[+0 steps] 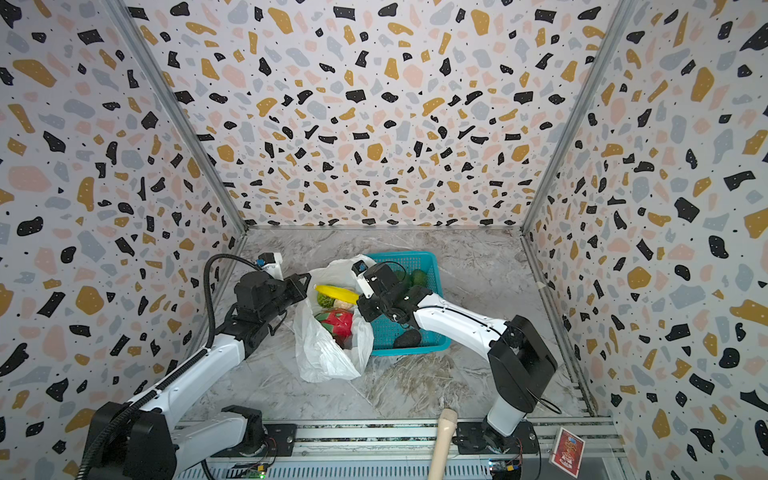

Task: Place the fruits into the plastic bag
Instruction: 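Lift the yellow banana and lower it into the bag with the right gripper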

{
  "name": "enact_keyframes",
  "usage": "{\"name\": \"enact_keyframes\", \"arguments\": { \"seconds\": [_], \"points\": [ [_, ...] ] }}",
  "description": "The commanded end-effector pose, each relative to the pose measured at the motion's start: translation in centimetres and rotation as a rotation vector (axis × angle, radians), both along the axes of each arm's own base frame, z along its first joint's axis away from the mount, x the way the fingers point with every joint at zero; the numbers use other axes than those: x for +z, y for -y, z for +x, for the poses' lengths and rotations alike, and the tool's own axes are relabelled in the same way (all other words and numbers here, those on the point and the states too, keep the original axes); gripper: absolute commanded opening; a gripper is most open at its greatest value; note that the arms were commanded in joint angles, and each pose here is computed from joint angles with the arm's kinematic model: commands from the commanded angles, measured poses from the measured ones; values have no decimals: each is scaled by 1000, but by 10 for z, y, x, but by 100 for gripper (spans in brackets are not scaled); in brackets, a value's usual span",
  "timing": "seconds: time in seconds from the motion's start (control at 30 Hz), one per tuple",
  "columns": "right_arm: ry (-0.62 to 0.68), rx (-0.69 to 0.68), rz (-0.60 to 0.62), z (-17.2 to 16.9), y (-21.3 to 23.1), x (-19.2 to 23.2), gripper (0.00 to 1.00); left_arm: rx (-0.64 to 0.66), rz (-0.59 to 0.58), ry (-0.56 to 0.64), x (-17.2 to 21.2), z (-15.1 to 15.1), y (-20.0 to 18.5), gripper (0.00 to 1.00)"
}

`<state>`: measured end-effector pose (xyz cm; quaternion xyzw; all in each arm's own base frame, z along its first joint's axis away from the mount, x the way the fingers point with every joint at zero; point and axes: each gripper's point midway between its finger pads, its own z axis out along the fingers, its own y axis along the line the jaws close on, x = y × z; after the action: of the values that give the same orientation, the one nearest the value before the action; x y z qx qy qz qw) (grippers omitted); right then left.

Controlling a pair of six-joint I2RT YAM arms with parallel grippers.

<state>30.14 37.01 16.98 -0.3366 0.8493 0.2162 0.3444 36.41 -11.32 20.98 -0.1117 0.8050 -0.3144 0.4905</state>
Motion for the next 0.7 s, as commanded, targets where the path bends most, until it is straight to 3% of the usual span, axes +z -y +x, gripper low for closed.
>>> {"name": "enact_keyframes", "arguments": {
  "seconds": [0.0,0.23,0.27,0.33,0.4,0.53,0.67],
  "points": [
    [22,-2,-51,2,-5,4,1,-2,6,54,15,-1,0,0],
    [48,36,-86,6,-27,1,9,7,35,58,24,-1,-3,0],
    [53,43,-85,5,-29,2,14,10,39,58,25,-1,-4,0],
    [74,56,-78,6,-33,8,40,15,47,58,25,-2,-5,0],
    [103,49,-59,6,-34,18,54,19,53,58,24,-2,-6,0],
    [186,35,15,4,-26,51,68,22,54,51,19,-2,-6,0],
    [290,-3,74,4,-10,90,70,25,53,45,16,-2,-7,0]
  ]
}}
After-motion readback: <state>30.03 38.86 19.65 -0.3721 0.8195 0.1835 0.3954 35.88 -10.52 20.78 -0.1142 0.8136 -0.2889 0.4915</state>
